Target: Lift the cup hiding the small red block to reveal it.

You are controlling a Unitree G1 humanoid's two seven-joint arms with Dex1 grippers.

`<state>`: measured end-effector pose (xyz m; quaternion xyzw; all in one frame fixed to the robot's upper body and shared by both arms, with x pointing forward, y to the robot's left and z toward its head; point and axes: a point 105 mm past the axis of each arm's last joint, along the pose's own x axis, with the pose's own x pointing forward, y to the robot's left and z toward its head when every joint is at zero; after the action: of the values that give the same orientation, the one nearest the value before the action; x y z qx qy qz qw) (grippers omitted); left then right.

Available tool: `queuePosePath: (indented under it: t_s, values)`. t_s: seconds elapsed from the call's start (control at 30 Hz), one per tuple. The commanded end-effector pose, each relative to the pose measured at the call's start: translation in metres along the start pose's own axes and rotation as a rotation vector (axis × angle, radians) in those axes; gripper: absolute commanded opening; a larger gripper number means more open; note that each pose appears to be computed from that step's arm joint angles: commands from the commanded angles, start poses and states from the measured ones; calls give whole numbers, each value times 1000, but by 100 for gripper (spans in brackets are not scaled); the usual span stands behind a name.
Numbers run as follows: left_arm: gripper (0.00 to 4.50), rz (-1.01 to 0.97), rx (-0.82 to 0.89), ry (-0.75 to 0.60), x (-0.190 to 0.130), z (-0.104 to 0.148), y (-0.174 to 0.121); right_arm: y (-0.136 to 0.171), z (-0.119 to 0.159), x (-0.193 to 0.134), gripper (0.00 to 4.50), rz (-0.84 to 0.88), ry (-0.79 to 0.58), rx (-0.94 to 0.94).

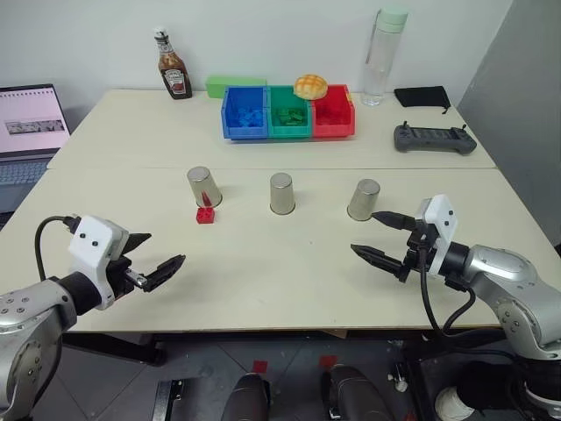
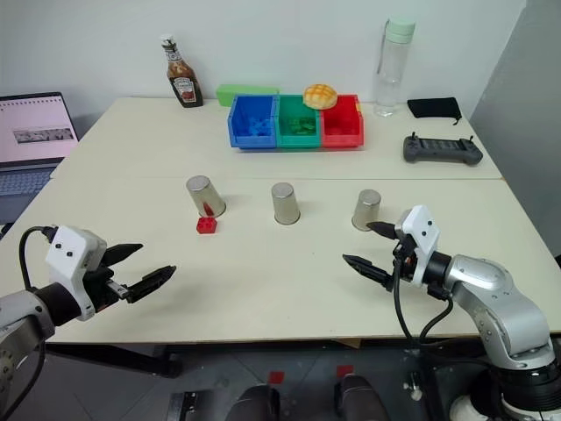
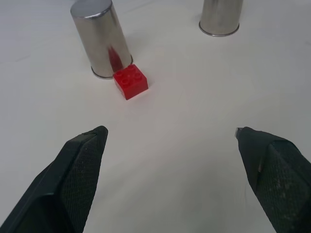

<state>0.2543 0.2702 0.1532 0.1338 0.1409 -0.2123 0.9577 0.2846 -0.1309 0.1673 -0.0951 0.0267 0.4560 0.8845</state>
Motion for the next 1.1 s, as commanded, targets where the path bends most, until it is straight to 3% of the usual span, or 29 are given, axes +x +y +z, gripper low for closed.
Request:
queuePosePath:
  t_s: [0.03,1.1]
  values:
    - [447,7,28,-19,-2,7,2,3,15,-3,450,2,-48,-39]
    - [447,-11,32,-19,5,5,-5,5,15,1,450,8,-43,-45]
